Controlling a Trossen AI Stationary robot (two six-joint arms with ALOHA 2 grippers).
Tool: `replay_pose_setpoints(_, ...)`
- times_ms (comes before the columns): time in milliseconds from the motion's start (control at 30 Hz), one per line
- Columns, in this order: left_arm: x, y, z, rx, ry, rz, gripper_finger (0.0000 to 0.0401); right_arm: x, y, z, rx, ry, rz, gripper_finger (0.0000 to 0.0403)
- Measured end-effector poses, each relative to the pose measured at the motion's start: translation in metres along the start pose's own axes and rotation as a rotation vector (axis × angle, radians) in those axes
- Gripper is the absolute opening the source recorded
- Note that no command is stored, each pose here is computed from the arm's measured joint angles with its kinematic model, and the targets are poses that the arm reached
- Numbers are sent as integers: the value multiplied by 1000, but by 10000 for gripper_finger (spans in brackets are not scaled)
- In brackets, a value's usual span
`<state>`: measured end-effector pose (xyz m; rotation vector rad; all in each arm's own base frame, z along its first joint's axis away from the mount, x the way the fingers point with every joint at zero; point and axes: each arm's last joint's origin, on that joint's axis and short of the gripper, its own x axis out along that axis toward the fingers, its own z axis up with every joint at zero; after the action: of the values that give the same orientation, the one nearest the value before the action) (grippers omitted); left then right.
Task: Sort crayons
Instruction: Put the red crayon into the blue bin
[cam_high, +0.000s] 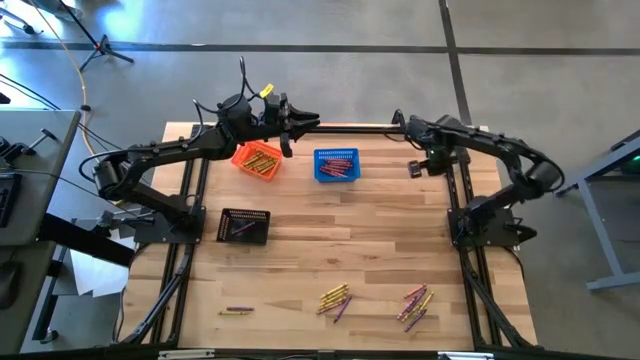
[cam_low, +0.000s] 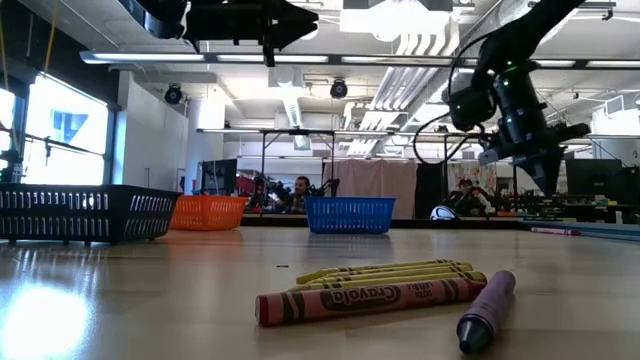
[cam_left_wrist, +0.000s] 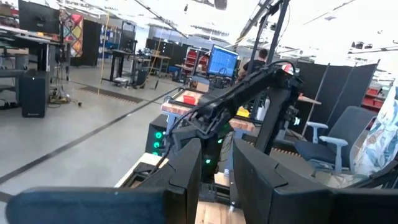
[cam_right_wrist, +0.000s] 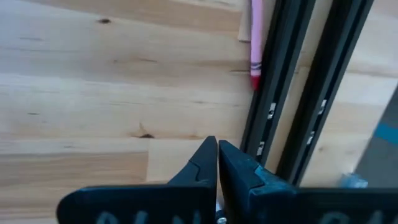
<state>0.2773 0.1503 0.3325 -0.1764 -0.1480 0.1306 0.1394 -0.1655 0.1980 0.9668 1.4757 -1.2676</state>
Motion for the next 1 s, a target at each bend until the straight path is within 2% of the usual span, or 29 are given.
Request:
replay_pose_setpoints(233,-1,2,0,0,1,7,81,-21,9,41,-99,-92,-82,0)
replay_pose_setpoints(433,-3,7,1,-33,14,-21,81,-14,4,78,-154,44,-133,0)
replay_pose_setpoints(600,-4,9,1,-33,17,-20,81,-3,5,103,-221,91,-154,0)
replay_pose_setpoints(800,-6,13,1,-38,23,-5,81,20,-3,118,-263,222,-170,0)
replay_pose_setpoints(1000,-8,19,3,-36,19,15,81,38,-11,124,-270,292,-168,0)
